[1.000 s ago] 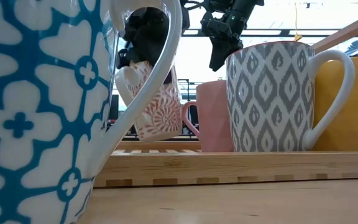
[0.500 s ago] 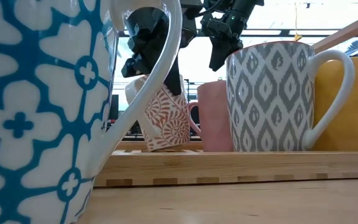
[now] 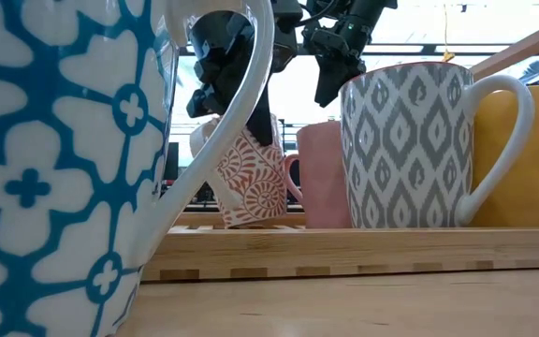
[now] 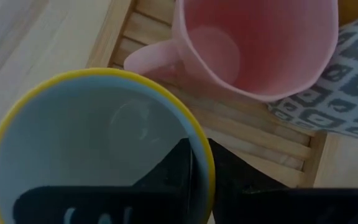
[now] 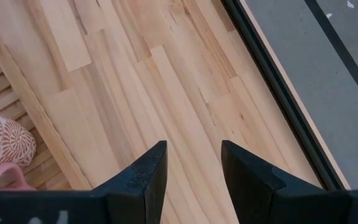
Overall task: Place coffee mugs
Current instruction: Put the white-orange patterned mug on the shelf
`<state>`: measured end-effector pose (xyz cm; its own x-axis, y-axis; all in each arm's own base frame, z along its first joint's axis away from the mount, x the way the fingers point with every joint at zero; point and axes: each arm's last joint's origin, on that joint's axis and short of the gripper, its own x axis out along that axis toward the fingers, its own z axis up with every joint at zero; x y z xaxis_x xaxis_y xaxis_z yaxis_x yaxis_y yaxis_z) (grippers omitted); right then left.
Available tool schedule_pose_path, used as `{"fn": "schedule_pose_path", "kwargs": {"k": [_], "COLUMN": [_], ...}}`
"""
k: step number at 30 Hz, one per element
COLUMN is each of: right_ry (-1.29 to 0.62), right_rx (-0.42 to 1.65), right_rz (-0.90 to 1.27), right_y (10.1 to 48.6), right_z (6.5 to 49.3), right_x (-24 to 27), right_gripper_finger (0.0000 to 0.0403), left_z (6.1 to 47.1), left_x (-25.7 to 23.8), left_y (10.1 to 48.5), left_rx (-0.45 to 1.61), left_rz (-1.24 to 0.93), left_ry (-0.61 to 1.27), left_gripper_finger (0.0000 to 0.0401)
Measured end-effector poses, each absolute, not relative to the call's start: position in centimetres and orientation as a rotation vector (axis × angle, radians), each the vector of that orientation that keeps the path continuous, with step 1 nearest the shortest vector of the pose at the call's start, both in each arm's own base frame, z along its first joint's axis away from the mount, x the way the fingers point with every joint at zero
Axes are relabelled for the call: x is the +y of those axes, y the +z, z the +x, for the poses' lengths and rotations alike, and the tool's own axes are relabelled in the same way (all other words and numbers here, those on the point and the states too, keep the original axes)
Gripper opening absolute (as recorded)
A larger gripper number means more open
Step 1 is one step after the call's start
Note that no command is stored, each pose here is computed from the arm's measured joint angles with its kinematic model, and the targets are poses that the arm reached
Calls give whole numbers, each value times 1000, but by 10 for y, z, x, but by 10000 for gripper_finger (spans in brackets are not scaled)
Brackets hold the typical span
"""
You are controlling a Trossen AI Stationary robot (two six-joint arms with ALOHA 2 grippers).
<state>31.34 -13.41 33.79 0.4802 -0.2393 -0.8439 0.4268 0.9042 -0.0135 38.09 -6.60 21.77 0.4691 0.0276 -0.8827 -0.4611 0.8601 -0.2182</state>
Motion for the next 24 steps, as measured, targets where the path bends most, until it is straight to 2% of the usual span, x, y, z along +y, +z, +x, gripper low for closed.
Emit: {"fn": "schedule_pose_path", "kwargs": {"k": [24], "right_ry": [-410], "right_rx": [991], "right_rz": [209], "right_y": [338], "right_z": [313], "right_x": [-134], "right_gripper_finger": [157], "left_z": [383], "left_x": [-66], "left_y": [218], "left_rx": [1033], "left_rz": [-416], "left_ry": [272], "left_gripper_finger": [57]}}
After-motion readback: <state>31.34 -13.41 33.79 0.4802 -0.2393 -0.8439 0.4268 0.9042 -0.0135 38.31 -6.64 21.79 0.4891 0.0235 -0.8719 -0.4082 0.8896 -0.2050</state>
